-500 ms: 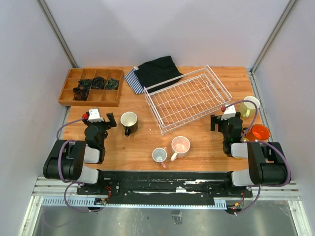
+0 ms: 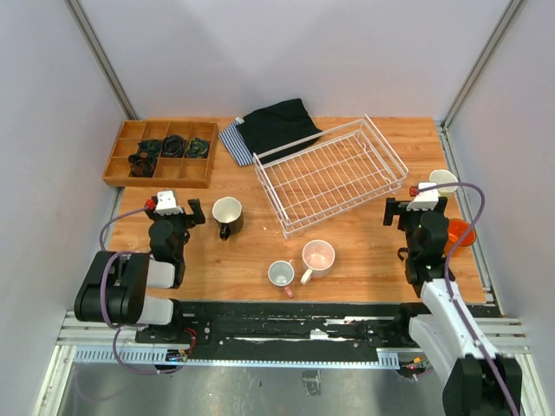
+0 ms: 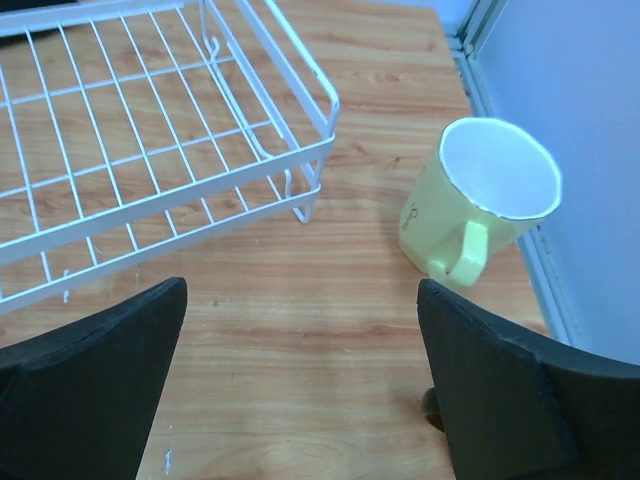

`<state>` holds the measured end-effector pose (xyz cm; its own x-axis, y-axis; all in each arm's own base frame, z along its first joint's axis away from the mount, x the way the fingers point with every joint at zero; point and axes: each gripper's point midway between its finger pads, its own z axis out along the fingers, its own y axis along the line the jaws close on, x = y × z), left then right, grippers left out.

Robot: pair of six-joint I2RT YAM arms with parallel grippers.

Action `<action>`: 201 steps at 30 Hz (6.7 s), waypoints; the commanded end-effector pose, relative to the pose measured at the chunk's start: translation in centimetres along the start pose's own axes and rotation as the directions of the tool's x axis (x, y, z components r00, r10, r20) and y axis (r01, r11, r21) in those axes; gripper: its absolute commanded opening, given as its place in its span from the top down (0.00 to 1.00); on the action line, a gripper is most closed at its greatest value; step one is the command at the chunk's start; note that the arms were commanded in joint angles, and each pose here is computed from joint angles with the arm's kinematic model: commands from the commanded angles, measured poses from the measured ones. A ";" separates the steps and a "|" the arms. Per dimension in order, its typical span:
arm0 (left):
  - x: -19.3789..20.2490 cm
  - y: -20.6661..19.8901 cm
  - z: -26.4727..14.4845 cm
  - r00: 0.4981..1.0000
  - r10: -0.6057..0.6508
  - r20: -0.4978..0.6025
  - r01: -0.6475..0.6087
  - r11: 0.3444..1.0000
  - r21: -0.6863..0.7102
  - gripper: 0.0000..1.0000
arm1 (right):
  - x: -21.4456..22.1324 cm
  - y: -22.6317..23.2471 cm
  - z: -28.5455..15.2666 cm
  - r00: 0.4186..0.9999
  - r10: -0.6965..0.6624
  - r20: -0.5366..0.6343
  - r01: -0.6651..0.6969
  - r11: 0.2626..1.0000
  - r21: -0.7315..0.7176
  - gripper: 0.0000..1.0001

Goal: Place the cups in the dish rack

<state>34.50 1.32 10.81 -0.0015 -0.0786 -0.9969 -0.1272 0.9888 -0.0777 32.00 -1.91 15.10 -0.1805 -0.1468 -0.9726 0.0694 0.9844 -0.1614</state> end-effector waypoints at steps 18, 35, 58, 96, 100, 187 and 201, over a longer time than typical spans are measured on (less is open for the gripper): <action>-6.9 -6.1 1.6 0.911 0.113 -0.396 0.010 0.955 0.296 0.21 | -10.8 3.6 -2.7 0.961 0.114 -0.252 -0.182 0.947 -0.264 0.06; -4.2 -10.1 -1.9 0.697 0.394 -0.599 0.039 0.813 0.581 0.35 | -13.5 8.4 -3.5 0.917 0.141 -0.372 -0.310 0.839 -0.448 0.21; 1.1 -11.4 -1.0 0.578 0.450 -0.680 0.068 0.804 0.590 0.56 | -13.1 9.2 -4.4 0.915 0.116 -0.386 -0.300 0.834 -0.463 0.21; -21.5 -21.7 -5.1 0.894 -0.129 -0.428 0.416 0.591 0.691 0.99 | -22.0 22.7 -13.2 0.769 0.103 -0.632 -0.638 0.186 -0.747 0.37; -25.5 -22.8 -7.8 0.884 -0.313 -0.347 0.456 0.410 0.790 1.00 | -25.1 23.6 -15.7 0.679 0.120 -0.724 -0.729 -0.012 -0.685 0.34; -19.0 -24.3 -4.5 0.861 -0.274 -0.428 0.489 0.675 0.552 0.29 | -20.2 18.7 0.1 0.771 0.348 -0.533 -0.624 0.578 -0.525 0.99; -17.0 -24.1 -5.1 0.880 -0.211 -0.425 0.445 0.678 0.585 0.27 | -14.5 13.4 12.6 0.865 0.258 -0.429 -0.357 0.919 -0.167 0.99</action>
<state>32.55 -22.23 29.92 -0.4192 -0.3637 -0.8318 0.4782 0.6904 -0.5429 44.01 15.06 21.08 -0.7070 0.2136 -0.6742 -0.0654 0.9295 0.3631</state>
